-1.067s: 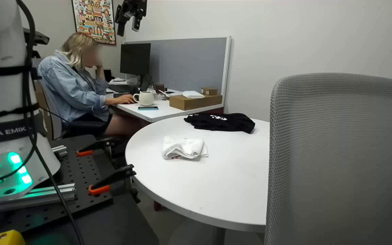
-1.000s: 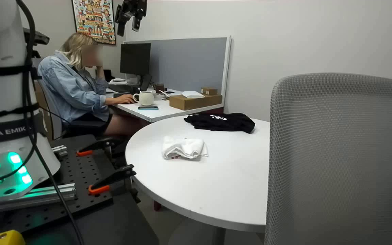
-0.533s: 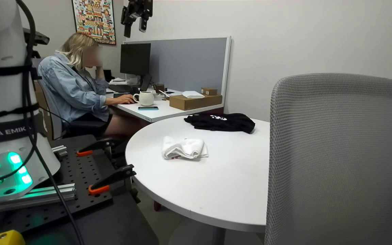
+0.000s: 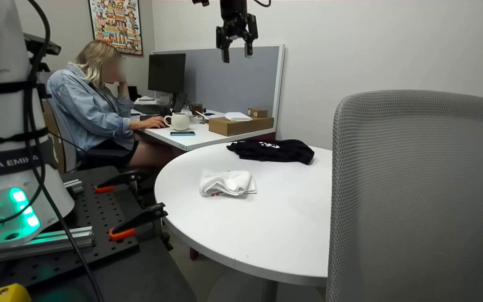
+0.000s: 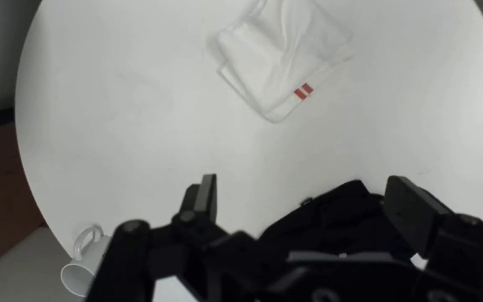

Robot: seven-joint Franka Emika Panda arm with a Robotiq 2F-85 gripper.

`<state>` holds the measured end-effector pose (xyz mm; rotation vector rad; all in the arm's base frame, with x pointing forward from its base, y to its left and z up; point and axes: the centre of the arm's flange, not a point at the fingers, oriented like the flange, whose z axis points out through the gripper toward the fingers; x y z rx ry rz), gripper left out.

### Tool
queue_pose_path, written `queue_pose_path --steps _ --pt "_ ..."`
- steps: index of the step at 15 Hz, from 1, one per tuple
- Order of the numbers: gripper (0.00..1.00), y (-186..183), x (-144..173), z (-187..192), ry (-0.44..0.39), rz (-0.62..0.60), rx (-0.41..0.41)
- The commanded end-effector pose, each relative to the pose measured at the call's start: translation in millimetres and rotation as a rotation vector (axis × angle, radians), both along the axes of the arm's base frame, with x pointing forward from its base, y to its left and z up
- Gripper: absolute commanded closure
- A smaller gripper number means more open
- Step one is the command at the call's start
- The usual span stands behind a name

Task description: Hang the white towel on the back of the chair

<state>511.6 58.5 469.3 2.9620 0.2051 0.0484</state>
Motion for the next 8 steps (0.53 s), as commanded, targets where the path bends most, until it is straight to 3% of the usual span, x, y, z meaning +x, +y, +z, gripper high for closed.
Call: queue_pose_path --steps 1,5,8 --pt "0.0 -15.7 85.5 -24.2 0.052 0.035 0.057" --pt "0.0 -33.3 133.3 -74.2 0.151 0.026 0.114" --pt "0.0 -47.8 152.5 -113.3 0.244 0.019 0.137"
